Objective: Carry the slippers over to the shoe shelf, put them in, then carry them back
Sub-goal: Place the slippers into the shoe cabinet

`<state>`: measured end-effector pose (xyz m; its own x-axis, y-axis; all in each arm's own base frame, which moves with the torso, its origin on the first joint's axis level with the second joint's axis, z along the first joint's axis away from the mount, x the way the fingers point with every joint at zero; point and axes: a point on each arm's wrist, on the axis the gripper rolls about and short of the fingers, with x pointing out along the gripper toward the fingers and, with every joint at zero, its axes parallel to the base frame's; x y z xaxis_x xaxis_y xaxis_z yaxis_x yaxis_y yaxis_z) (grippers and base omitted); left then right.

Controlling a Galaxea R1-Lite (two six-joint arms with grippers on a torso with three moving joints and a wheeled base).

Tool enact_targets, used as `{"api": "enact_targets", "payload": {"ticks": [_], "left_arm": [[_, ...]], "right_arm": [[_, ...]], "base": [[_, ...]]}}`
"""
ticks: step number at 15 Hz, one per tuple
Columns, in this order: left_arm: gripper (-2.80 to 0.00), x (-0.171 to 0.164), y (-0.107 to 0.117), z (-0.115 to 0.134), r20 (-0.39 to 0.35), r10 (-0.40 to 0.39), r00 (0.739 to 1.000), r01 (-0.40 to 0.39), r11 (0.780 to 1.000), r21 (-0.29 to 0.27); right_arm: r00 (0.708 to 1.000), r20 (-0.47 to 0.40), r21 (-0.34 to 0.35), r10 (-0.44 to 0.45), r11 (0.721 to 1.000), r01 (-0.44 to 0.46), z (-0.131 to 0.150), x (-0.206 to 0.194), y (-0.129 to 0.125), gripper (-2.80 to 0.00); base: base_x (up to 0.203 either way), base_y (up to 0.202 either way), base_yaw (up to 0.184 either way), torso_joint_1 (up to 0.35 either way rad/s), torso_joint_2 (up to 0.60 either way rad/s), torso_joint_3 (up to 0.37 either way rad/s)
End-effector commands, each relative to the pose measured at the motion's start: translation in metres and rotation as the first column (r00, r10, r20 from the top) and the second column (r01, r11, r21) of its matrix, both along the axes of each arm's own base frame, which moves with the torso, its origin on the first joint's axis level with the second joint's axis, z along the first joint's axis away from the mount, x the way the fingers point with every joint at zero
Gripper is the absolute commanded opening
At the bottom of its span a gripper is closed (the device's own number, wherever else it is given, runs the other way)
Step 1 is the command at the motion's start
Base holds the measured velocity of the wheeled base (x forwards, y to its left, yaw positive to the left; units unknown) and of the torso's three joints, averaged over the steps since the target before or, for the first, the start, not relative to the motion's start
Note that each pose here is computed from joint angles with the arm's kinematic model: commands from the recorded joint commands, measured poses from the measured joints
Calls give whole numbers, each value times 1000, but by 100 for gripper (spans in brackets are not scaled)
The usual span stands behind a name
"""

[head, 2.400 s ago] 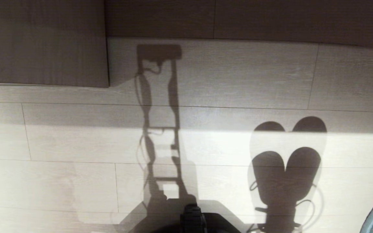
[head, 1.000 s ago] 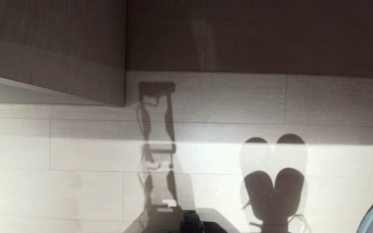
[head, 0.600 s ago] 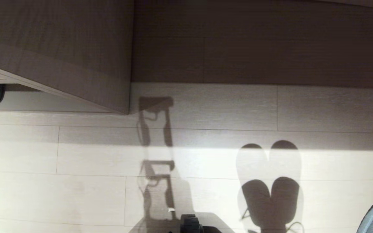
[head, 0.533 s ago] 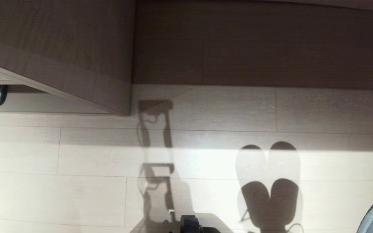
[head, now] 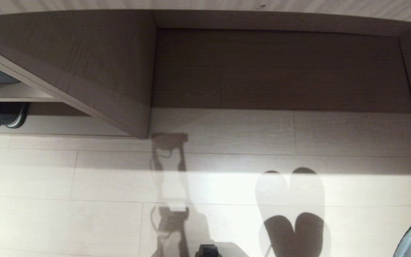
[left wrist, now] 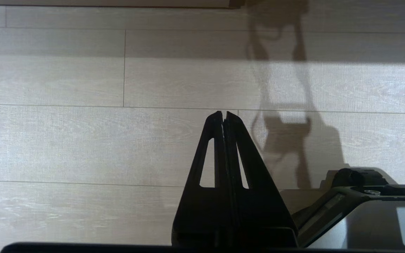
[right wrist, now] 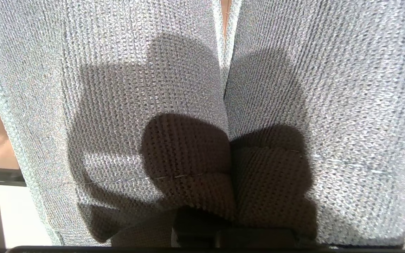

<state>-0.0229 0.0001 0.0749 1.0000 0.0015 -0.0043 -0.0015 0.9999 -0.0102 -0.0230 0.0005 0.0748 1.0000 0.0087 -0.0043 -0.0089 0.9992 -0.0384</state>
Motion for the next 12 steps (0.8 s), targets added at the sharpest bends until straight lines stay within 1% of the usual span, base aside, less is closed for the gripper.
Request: {"api": "enact_targets", "payload": {"ticks": [1, 12], "left_arm": [[-280, 0, 0, 0, 0, 0, 1000, 0, 1000, 1], [-280, 0, 0, 0, 0, 0, 1000, 0, 1000, -1]], "right_arm": [[1000, 1, 0, 0, 1000, 0, 0, 0, 0, -280], [1000, 1, 0, 0, 1000, 0, 0, 0, 0, -280]], "base": [[0, 0, 0, 1, 3, 213], [0, 0, 0, 2, 2, 200]]}}
